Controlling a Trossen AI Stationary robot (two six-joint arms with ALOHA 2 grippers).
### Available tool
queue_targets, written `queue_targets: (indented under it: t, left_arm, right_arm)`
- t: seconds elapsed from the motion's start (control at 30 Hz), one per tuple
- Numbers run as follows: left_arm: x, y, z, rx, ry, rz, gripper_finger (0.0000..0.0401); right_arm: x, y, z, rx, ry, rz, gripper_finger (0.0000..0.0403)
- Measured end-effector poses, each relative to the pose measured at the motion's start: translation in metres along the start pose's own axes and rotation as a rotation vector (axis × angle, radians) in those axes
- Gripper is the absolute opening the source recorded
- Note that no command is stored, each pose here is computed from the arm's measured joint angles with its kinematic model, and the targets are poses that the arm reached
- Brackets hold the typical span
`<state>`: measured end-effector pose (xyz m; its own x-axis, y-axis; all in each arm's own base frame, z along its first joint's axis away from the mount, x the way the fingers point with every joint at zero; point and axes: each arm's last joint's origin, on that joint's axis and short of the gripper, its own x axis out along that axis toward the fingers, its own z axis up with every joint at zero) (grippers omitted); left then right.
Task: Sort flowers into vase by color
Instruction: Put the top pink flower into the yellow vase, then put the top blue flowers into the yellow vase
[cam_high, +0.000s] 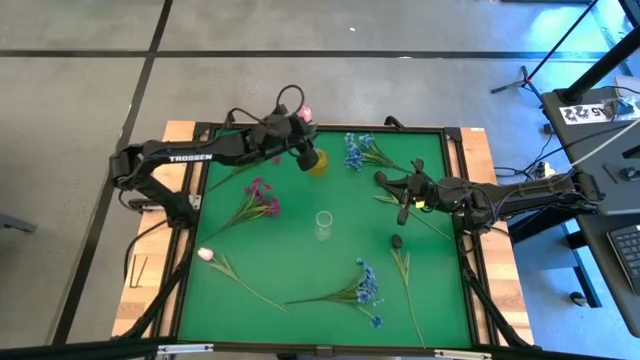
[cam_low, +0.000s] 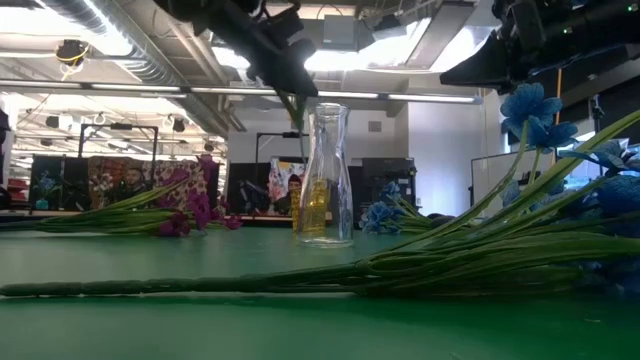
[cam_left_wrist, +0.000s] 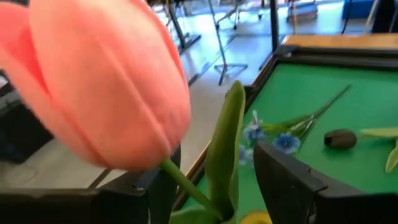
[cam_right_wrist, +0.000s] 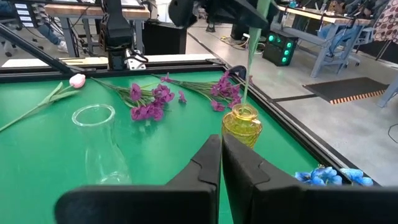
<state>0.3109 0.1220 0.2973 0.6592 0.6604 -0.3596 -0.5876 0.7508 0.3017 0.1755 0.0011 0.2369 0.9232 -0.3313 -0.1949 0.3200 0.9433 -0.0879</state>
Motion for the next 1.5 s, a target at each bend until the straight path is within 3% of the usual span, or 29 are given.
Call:
queue_targets:
  t: [0.23, 0.6, 0.73, 0.9, 1.5]
  left_arm:
    - [-0.032, 0.0, 0.012, 0.001, 0.009, 0.05, 0.0202]
    - [-0.08, 0.026, 0.014, -0.034, 0.054, 0.119, 0.0202]
    - [-0.099, 0.035, 0.012, -0.07, 0.069, 0.121, 0.0202]
    - [-0.119, 0.039, 0.01, -0.104, 0.081, 0.049, 0.0193]
    - [-0.155, 0.051, 0.013, -0.171, -0.039, -0.128, 0.0137]
  right_arm:
    - [0.0, 0.0, 0.0, 0.006, 0.0, 0.0, 0.0017]
    - [0.0, 0.0, 0.0, 0.007, -0.002, 0.0, 0.0017]
    - [0.0, -0.002, 0.0, 0.022, 0.003, -0.058, 0.0017]
    - [0.001, -0.007, -0.001, 0.05, 0.008, -0.162, 0.0017]
    - [0.03, -0.058, -0.032, 0.1, 0.264, -0.247, 0.0017]
